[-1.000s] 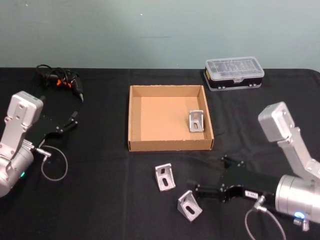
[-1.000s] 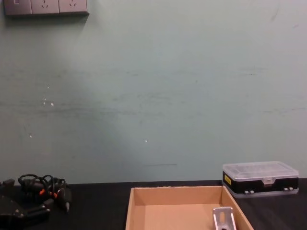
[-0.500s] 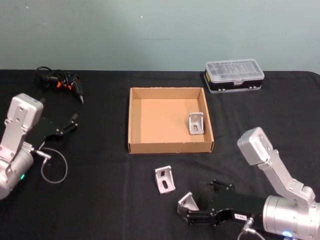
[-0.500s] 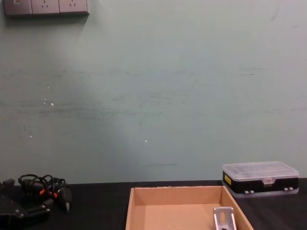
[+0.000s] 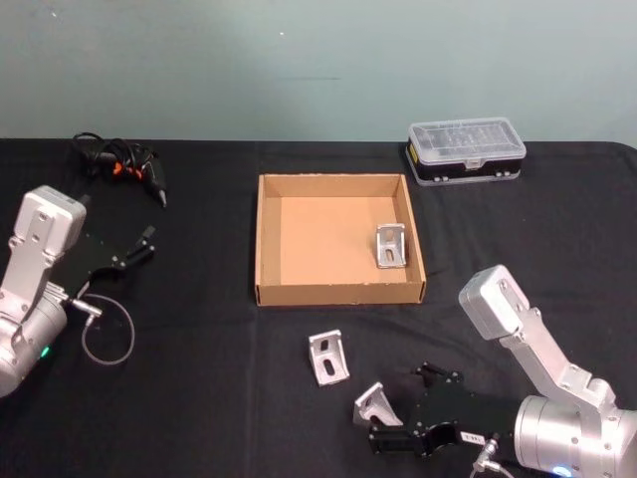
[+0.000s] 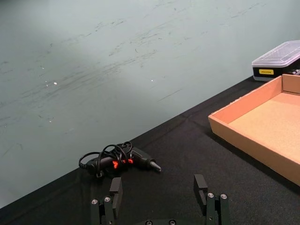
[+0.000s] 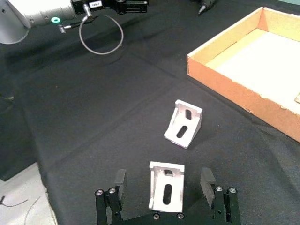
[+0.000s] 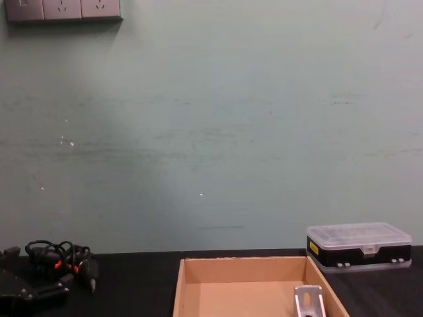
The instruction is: Use one hand to pick up the angle iron from the table and place it into the box.
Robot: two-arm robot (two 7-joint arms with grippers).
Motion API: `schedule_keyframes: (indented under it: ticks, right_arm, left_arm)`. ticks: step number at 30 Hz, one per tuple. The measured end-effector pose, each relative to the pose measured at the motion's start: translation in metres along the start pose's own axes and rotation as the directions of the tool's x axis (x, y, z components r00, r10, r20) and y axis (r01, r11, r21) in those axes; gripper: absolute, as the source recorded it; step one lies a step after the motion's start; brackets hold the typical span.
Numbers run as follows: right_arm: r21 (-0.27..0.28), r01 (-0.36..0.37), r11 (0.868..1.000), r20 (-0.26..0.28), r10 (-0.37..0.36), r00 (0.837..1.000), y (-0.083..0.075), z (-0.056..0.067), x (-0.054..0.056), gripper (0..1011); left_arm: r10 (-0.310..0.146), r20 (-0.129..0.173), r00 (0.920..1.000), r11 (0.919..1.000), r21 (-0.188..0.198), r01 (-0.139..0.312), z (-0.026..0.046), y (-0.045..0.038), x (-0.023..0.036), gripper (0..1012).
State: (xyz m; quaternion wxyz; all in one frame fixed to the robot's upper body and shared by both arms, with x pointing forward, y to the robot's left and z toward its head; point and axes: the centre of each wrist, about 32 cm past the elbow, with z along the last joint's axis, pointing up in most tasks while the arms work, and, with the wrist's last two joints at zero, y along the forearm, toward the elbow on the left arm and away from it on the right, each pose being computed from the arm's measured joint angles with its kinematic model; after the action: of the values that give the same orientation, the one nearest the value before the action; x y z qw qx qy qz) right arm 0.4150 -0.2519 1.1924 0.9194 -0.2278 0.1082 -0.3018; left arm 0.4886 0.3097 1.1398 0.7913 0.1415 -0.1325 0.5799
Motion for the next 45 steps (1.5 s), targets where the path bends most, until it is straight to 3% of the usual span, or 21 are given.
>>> schedule_keyframes:
  ticks: [19,34,42,45]
  right_arm:
    - [0.008,0.011,1.000,0.016,-0.011,1.000,0.019,-0.003,0.002,1003]
    - [-0.014,0.028,1.000,0.035,-0.027,0.999,0.023,-0.003,0.001,1003]
    - [-0.020,0.024,1.000,0.031,-0.023,0.999,0.024,-0.004,0.001,853]
    - [-0.022,0.021,1.000,0.029,-0.020,0.999,0.024,-0.004,0.001,743]
  left_arm:
    - [0.000,0.000,1.0000,1.0000,0.000,0.000,0.0000,0.0000,0.0000,1000]
    - [0.000,0.000,1.0000,1.0000,0.000,0.000,0.0000,0.0000,0.0000,1000]
    - [0.000,0.000,1.0000,1.0000,0.000,0.000,0.0000,0.0000,0.0000,1000]
    - [0.000,0.000,1.0000,1.0000,0.000,0.000,0.0000,0.0000,0.0000,1000]
